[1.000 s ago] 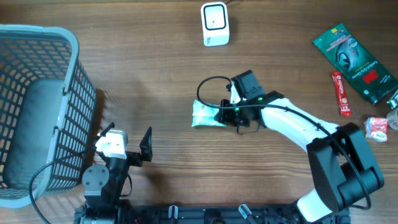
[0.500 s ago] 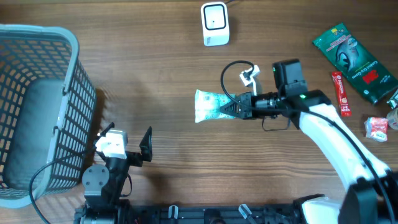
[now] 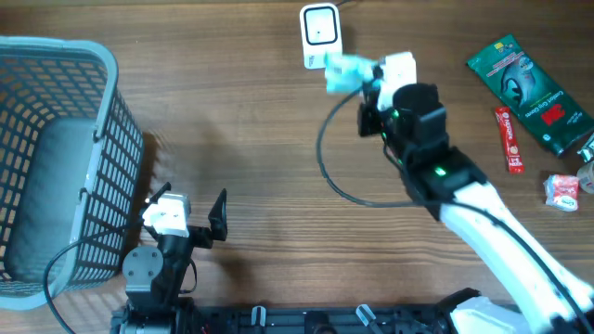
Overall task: Scan the item barcode
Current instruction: 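Hold the teal wipes pack's barcode before the scanner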
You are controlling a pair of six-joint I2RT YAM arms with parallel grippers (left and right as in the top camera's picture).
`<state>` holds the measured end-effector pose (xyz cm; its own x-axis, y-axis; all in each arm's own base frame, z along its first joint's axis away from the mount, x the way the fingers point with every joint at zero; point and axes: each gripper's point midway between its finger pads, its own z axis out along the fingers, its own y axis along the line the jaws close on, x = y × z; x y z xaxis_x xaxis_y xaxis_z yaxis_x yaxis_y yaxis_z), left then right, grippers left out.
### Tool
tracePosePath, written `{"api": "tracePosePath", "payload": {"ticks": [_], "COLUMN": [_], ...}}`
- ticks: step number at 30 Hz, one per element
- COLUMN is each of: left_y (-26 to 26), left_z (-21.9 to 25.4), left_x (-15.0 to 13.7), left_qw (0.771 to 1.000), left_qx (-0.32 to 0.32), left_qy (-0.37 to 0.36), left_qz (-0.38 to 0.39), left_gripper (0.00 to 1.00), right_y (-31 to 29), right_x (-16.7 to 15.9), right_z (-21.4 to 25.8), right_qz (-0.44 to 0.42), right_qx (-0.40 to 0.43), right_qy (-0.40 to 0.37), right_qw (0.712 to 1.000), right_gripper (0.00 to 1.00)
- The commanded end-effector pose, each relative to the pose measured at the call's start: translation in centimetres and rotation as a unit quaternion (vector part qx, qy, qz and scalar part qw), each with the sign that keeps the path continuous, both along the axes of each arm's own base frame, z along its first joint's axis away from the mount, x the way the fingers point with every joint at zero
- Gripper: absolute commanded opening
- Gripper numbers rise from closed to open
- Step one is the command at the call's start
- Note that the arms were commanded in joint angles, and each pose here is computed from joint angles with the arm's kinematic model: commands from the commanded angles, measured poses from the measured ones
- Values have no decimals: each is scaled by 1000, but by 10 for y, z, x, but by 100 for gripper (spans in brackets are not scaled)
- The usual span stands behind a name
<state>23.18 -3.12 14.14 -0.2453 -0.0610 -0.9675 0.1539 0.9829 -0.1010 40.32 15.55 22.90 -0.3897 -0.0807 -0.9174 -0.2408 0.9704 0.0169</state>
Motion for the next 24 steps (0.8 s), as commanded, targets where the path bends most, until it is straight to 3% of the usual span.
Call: {"api": "tracePosePath", "payload": {"ticks": [1,7,12,18,24], "left_y": [-2,-2,-2,-2,-2], "left_z": [0,0,0,0,0], "left_x": [0,0,0,0,0], "left_qw": [1000,1000,1000,1000,1000], "left_qx": [-6,-6,-6,-6,-6], "left_qy": [-1,-1,-1,-1,-1], "left_qz": [-4,-4,-4,-4,-4], "left_gripper": [100,100,100,100,100], "right_y": [-15,-11,-2,24,44], "right_x": [37,93,135,173,178], "right_z": [-18,-17,-51,-46,-65], "right_qz": [-34,-76,-88,-90,-30], "right_qx": [-145,-244,-328,-332,-480], "right_qy": [-54,-186,-183,-205,-205], "right_qw": [987,949,923,917,852], "right_gripper": [5,5,5,5,5]}}
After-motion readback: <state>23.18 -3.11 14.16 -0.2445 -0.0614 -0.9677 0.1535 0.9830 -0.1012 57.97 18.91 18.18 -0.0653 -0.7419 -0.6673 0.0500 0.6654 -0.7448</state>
